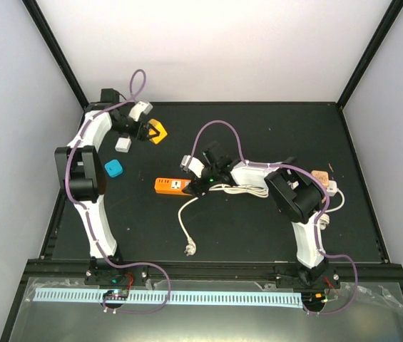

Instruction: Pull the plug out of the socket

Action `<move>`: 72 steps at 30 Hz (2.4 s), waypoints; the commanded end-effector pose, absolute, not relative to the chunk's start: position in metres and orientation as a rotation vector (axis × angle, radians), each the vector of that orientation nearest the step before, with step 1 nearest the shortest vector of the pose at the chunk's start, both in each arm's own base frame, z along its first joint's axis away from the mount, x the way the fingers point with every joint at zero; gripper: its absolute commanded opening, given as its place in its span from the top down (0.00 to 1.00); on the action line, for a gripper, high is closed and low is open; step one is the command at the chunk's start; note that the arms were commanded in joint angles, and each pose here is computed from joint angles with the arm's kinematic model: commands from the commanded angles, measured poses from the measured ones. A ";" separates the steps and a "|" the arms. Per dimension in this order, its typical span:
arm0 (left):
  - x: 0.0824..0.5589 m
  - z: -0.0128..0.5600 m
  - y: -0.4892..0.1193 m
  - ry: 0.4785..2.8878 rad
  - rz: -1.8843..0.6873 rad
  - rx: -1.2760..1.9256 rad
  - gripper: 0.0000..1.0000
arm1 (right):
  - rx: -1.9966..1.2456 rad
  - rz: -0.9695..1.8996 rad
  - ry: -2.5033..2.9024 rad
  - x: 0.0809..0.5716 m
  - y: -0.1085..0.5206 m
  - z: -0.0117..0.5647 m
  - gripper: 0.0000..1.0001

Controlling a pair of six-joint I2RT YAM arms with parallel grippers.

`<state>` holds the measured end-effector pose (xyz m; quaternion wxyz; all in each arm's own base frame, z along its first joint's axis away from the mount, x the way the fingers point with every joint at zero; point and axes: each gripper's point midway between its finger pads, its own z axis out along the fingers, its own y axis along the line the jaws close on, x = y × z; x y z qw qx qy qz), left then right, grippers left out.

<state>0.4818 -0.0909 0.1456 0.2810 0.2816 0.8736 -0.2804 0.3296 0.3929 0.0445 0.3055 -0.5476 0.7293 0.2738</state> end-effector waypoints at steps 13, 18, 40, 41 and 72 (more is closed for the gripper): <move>0.575 0.124 -0.025 2.316 -0.811 0.381 0.56 | -1.416 0.728 1.910 0.338 0.391 0.062 0.07; 0.586 0.114 -0.020 2.334 -0.820 0.341 0.54 | -1.415 0.729 1.921 0.339 0.391 0.059 0.06; 0.595 0.072 0.011 2.406 -0.883 0.110 0.38 | -1.423 0.750 1.956 0.338 0.393 0.051 0.06; 0.594 0.072 0.014 2.408 -0.881 0.101 0.34 | -1.423 0.751 1.957 0.337 0.393 0.051 0.06; 0.566 0.182 0.065 2.344 -0.468 0.193 0.01 | -1.458 0.650 1.855 0.336 0.382 0.099 0.00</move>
